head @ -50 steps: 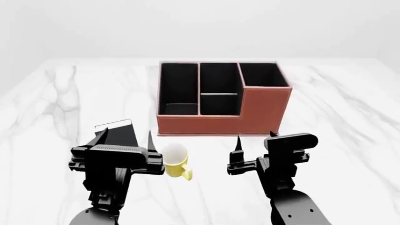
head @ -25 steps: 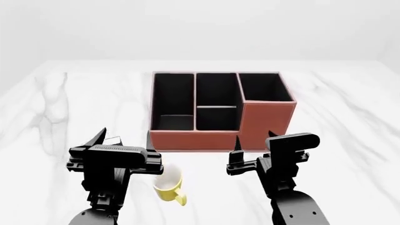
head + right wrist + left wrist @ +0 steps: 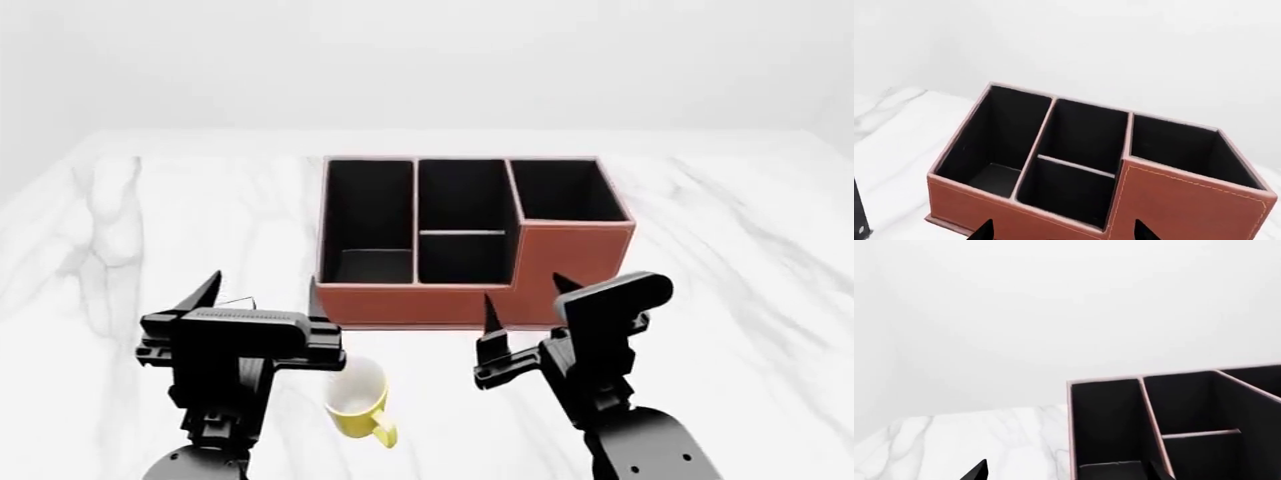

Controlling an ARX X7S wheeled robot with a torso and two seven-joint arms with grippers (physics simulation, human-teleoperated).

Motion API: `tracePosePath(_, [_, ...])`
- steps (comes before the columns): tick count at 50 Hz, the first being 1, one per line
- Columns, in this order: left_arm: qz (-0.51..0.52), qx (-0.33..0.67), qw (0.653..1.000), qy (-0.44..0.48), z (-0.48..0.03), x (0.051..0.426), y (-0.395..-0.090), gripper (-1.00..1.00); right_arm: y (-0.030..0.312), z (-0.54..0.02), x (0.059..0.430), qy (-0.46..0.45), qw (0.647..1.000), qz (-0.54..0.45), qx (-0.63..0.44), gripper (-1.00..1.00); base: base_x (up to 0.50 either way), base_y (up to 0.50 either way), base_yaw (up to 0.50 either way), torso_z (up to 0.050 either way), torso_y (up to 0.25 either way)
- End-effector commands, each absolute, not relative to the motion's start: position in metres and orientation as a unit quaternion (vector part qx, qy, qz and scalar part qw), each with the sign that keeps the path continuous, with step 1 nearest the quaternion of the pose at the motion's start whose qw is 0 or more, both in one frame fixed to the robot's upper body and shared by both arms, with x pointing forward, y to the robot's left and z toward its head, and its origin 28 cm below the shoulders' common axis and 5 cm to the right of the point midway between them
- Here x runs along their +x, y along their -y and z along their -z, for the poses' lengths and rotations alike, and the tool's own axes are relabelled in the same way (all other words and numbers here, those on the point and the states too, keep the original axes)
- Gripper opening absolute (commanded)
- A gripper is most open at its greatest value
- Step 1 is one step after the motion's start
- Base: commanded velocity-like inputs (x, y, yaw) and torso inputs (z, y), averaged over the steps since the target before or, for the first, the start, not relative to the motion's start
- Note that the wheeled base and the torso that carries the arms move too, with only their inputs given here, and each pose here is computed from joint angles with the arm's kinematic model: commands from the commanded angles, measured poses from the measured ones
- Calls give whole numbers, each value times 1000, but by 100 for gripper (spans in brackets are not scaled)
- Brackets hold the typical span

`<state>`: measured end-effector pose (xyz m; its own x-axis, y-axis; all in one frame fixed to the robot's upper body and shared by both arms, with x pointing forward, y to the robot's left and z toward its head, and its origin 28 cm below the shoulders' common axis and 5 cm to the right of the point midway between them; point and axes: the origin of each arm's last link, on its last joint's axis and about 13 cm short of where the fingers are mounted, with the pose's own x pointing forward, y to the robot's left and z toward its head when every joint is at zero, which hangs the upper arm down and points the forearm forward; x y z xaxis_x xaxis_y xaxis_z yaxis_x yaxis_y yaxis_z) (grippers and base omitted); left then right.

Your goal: Pick up the yellow and white mug and place it to the right of the caddy.

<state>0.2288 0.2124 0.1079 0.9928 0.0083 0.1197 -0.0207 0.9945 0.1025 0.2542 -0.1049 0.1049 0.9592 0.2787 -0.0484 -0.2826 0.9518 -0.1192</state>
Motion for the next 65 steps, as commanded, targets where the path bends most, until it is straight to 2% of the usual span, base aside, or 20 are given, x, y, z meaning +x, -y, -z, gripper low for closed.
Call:
tracePosePath(1, [-9, 51, 997, 61, -110, 230, -212, 100, 109, -116, 245, -18, 977, -197, -84, 100, 0, 0, 0, 0, 0])
tracePosePath(19, [-28, 51, 996, 62, -114, 231, -214, 100, 110, -107, 242, -60, 955, -277, -82, 100, 0, 0, 0, 0, 0])
tracePosePath(65, [-32, 54, 996, 58, -113, 231, -213, 100, 80, -71, 222, -104, 924, -356, -92, 100, 0, 0, 0, 0, 0])
